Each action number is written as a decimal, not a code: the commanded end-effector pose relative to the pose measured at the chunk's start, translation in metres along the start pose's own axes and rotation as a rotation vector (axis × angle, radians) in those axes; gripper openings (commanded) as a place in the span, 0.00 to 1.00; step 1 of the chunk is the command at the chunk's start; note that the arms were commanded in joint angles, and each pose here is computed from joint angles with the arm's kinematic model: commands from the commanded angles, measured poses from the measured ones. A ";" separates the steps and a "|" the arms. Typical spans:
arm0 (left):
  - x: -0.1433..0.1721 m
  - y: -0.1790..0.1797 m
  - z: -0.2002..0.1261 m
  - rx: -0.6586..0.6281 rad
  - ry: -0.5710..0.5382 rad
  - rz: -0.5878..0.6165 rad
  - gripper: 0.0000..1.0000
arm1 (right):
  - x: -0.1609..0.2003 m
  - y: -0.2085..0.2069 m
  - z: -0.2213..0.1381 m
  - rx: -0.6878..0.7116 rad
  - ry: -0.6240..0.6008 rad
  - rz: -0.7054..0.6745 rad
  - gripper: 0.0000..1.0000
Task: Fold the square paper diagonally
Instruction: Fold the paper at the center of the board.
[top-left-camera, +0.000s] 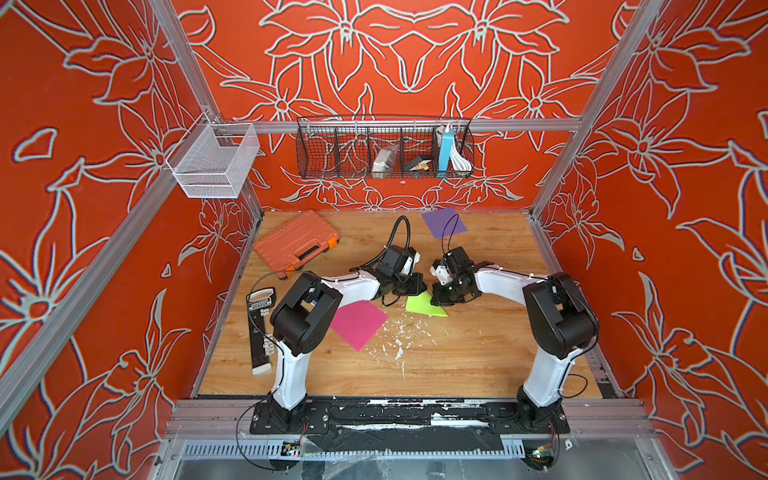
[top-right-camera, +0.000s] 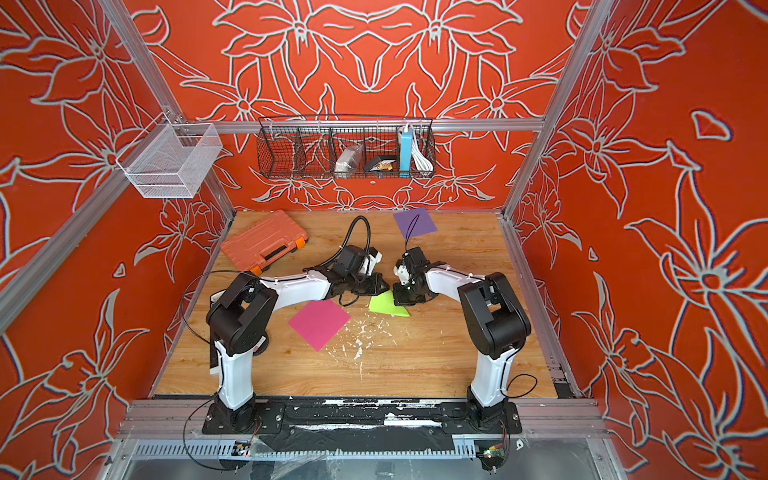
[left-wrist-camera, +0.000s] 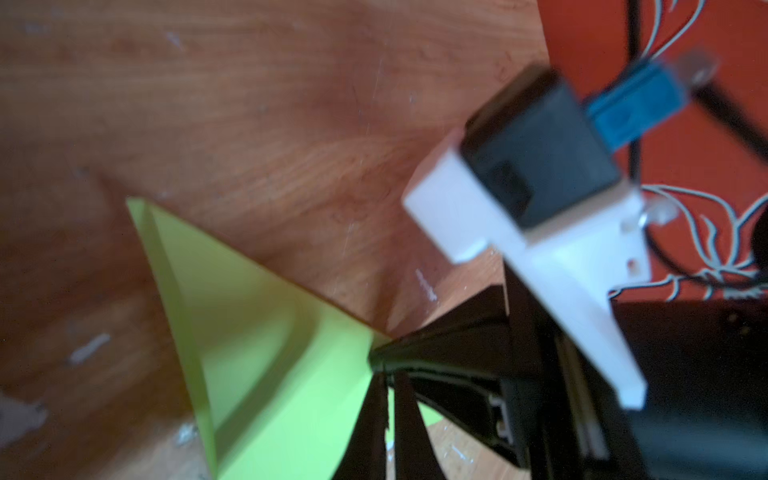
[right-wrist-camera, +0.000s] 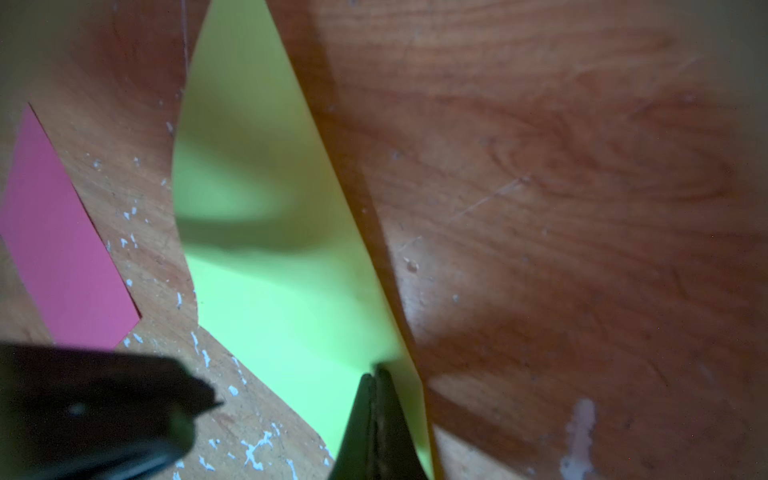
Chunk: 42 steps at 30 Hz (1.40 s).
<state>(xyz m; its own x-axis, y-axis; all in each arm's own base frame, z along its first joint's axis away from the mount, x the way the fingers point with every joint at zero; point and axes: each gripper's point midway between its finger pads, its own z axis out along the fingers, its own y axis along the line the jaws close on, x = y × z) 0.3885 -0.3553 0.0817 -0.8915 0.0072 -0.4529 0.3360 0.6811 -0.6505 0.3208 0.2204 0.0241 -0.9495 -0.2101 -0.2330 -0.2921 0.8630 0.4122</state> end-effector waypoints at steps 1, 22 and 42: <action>-0.005 0.006 0.015 0.002 0.017 -0.034 0.08 | 0.004 0.003 -0.003 -0.005 0.031 -0.037 0.00; 0.024 0.057 0.026 -0.079 0.108 -0.053 0.06 | 0.005 -0.003 -0.018 -0.013 0.001 -0.001 0.00; 0.045 0.071 0.016 -0.198 0.069 -0.110 0.03 | -0.019 0.018 -0.019 -0.141 -0.187 0.406 0.00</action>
<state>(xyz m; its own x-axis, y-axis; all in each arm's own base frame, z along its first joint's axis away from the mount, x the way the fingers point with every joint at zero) 0.3910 -0.3336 0.0265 -0.9195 -0.0139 -0.3928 0.2512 0.7480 -0.6143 0.3255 0.2250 0.0431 -0.9743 0.1334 -0.1814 0.0053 0.8189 0.5739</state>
